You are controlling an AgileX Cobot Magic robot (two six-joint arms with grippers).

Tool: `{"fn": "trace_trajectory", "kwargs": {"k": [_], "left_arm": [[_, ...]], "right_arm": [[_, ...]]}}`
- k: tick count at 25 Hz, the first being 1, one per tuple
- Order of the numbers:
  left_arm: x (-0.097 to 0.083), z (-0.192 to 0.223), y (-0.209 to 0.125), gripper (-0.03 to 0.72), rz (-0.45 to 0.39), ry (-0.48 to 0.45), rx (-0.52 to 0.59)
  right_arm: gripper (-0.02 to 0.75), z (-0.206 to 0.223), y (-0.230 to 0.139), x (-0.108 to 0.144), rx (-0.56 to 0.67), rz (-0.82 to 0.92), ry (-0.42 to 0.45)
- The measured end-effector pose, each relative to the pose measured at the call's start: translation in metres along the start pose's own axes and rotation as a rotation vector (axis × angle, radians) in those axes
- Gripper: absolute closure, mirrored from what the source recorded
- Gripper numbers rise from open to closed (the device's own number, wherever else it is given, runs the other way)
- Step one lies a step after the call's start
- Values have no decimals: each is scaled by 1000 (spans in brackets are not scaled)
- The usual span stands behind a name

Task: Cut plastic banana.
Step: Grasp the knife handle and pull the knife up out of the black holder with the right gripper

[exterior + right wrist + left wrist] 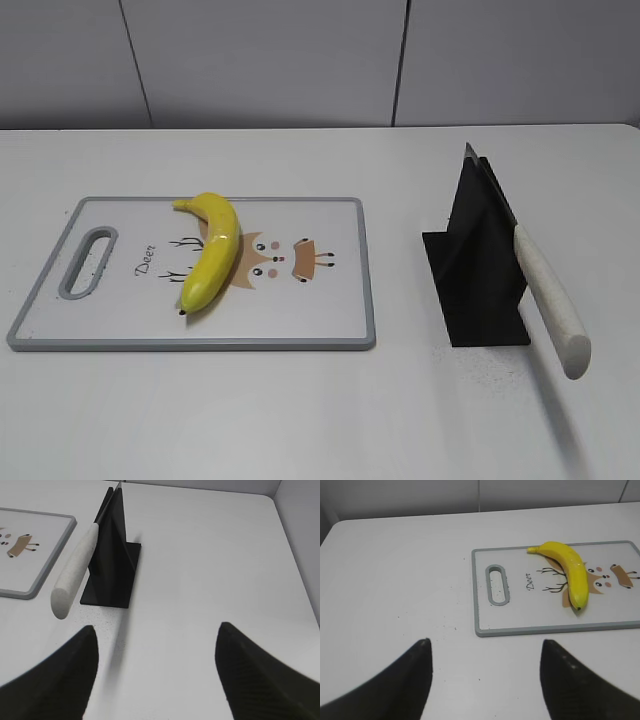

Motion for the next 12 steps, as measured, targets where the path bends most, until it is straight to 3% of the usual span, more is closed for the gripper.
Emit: {"fn": "trace_trajectory", "kwargs": {"k": [12], "left_arm": [[0,0,0,61,0,0,0]], "right_arm": [[167,0,0,0,0,-2,-1]]}}
Point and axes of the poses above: a point on each arm's last joint axis where the gripper is mounted, z pointing out along that axis toward the gripper, x along the wrist's bending axis when the last joint is at zero, y = z × x, the point moved 3 cm from there along z, pointing out along that axis toward the gripper
